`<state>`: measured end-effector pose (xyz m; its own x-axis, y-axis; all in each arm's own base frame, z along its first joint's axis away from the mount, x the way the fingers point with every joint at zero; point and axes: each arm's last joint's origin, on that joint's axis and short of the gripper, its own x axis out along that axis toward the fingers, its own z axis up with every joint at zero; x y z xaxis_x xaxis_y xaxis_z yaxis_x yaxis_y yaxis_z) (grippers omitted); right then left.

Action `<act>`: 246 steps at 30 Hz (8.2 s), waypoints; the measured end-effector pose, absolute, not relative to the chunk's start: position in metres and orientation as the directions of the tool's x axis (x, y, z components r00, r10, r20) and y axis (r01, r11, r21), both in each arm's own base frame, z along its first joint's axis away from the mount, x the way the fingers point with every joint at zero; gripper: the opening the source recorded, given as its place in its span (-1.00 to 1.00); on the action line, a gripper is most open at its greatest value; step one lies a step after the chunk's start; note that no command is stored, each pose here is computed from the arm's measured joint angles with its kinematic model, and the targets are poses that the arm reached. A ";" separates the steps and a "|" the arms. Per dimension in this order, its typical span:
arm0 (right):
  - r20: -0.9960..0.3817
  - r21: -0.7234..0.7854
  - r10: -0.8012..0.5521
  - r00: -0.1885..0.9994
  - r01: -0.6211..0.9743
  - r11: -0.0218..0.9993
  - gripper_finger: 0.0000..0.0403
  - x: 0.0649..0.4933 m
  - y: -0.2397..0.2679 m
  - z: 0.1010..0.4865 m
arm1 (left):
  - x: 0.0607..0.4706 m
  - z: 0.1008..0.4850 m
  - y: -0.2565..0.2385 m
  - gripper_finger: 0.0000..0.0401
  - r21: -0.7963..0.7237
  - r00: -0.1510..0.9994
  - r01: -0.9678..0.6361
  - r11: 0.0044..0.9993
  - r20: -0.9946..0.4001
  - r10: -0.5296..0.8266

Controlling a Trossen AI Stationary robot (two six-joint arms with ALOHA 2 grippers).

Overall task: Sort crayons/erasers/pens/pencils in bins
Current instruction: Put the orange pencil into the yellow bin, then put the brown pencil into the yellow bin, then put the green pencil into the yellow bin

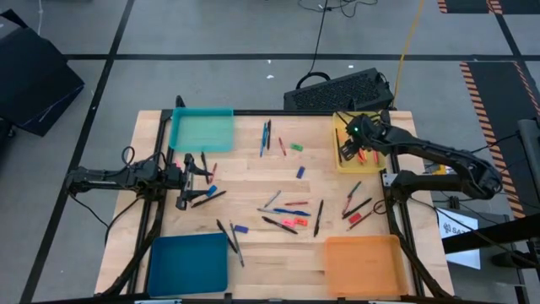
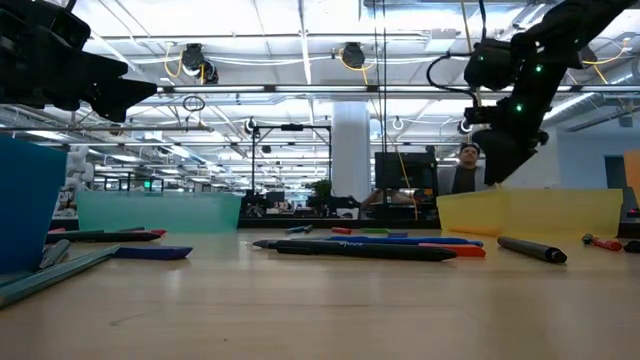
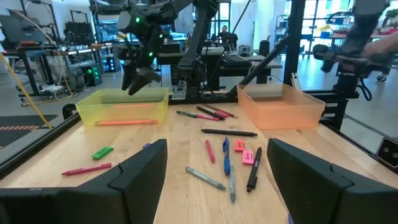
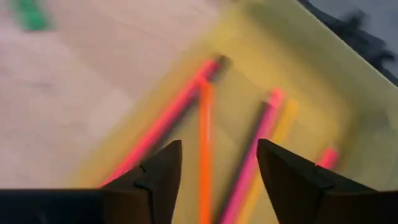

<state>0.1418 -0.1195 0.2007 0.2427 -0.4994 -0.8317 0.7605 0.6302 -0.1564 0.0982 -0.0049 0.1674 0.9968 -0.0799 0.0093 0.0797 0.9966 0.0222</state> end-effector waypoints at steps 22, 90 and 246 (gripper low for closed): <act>-0.803 -0.004 0.012 0.596 -0.026 1.000 0.04 0.280 0.075 0.227 | 0.098 0.167 -0.005 0.39 0.022 0.997 0.080 0.997 0.009 -0.080; -0.920 -0.047 -0.103 -0.377 -0.155 0.987 -0.92 0.157 0.078 0.121 | 0.097 0.183 -0.001 0.39 -0.551 0.983 0.043 0.833 0.172 0.063; -0.521 0.203 0.089 0.849 0.022 0.979 -0.04 0.276 0.060 0.247 | 0.179 0.237 -0.026 -0.52 -0.250 0.457 -0.780 0.574 -0.854 0.249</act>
